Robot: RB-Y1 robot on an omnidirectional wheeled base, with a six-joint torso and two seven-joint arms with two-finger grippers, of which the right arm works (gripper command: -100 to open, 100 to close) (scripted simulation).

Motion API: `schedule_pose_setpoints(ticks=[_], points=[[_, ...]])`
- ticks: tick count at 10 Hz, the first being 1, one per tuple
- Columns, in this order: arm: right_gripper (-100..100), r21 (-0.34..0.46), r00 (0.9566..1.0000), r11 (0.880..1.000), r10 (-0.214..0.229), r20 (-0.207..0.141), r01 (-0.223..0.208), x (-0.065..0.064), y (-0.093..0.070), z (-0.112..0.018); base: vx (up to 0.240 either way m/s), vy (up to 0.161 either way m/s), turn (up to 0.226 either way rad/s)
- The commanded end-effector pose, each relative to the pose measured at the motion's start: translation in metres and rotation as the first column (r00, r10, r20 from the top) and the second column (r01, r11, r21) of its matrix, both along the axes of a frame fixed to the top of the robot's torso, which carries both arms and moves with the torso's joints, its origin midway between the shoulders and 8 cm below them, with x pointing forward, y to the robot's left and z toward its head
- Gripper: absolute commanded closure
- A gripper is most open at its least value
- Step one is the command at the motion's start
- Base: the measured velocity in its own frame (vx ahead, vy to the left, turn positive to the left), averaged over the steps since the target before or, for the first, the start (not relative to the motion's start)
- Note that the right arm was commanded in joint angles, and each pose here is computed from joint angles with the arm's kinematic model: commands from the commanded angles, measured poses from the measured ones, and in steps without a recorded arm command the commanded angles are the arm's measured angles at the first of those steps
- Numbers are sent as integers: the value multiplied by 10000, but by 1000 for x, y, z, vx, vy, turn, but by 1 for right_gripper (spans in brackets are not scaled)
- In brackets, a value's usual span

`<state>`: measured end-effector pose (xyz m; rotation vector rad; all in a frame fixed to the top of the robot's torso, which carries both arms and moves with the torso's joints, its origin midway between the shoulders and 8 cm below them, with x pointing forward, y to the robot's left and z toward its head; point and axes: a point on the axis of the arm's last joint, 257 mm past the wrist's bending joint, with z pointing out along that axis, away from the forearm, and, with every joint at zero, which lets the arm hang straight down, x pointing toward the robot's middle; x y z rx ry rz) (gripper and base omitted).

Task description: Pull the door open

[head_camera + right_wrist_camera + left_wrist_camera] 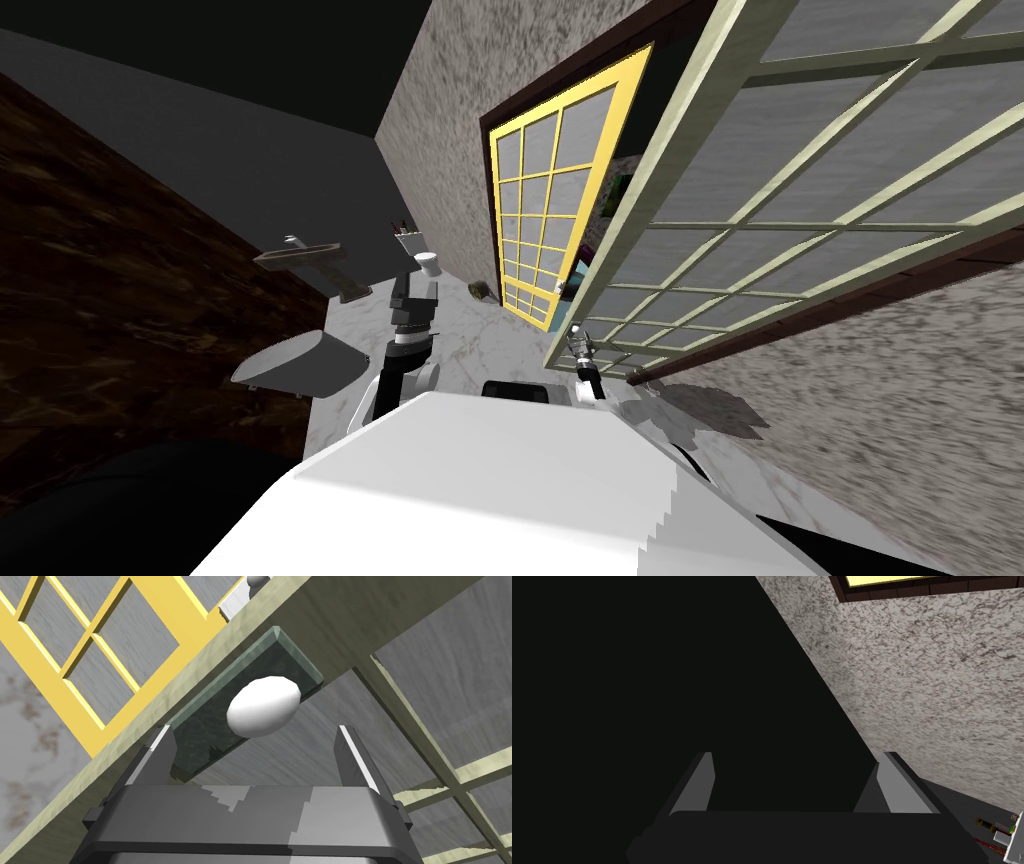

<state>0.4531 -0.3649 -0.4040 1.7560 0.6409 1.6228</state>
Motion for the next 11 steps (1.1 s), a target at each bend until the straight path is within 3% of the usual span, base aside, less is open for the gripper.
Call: schedule_pose_setpoints(ticks=[1,4,7,9,10,11], points=[[-100,377,10000,9993,-40,63,37,1,0,0,-69,-43,49],[-100,1343,9996,9908,-175,230,143,3,2,1,-71,-39,75],[-100,2312,9987,9726,-325,391,226,6,4,2,-62,-34,76],[-100,3100,9975,9503,-477,522,292,8,5,3,-80,-42,83],[-100,3253,9973,9452,-486,542,284,8,5,3,-75,-35,53],[-100,3676,9965,9295,-567,609,305,10,6,3,-74,-30,69]])
